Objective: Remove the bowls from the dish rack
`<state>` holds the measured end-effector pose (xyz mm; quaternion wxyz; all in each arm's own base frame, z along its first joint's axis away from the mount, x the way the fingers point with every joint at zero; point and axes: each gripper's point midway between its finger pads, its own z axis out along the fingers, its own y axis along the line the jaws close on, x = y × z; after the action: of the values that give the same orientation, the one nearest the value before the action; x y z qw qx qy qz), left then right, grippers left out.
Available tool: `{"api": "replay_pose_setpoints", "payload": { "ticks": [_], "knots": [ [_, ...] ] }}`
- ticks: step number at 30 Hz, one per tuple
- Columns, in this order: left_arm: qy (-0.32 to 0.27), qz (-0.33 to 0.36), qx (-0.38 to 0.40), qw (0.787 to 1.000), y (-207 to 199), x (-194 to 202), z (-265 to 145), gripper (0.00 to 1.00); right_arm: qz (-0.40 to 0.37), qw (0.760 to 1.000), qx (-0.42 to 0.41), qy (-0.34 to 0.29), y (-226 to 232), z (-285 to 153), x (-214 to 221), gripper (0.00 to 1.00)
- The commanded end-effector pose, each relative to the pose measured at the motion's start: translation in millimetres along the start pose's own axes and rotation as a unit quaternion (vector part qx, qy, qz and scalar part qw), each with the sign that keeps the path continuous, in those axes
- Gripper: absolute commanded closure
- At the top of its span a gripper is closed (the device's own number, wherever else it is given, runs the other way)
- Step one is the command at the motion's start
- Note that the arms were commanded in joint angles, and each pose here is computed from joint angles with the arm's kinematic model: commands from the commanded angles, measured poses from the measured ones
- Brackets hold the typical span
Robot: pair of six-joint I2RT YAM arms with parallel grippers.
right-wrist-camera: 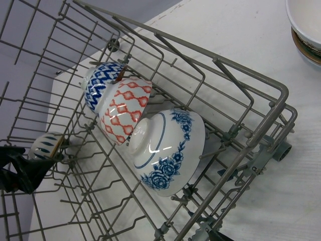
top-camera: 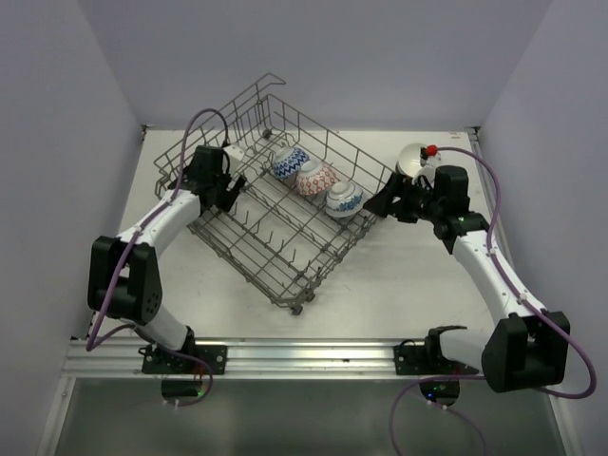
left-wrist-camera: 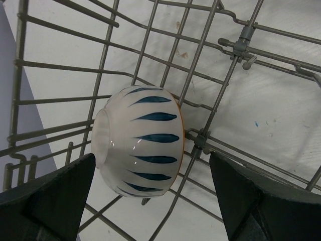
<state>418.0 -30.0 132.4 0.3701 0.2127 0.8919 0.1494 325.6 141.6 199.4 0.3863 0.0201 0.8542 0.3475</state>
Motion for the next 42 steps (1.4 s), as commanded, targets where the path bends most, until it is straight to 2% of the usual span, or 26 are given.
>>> {"api": "replay_pose_setpoints", "payload": {
  "ticks": [1,14,21,25,33,42],
  "knots": [
    [-0.011,-0.003,-0.008,1.0,8,0,11,0.0,-0.014,1.0,-0.005,-0.014,4,-3,-8,0.18],
    [0.019,0.004,-0.067,0.998,27,16,22,0.03,-0.01,1.0,-0.001,-0.007,0,1,-6,0.18],
    [0.035,0.004,-0.091,0.995,35,19,26,0.12,-0.007,1.0,0.002,-0.005,-1,2,-5,0.18],
    [0.012,-0.007,-0.074,0.997,34,4,17,0.13,-0.008,1.0,0.002,-0.005,-1,1,-5,0.18],
    [-0.032,-0.03,-0.054,0.998,38,-16,-18,0.02,-0.005,1.0,0.003,-0.002,-2,3,-4,0.18],
    [-0.016,-0.016,-0.086,0.996,54,-21,-19,0.0,-0.006,1.0,0.002,-0.001,-2,3,-4,0.18]
  ]
}}
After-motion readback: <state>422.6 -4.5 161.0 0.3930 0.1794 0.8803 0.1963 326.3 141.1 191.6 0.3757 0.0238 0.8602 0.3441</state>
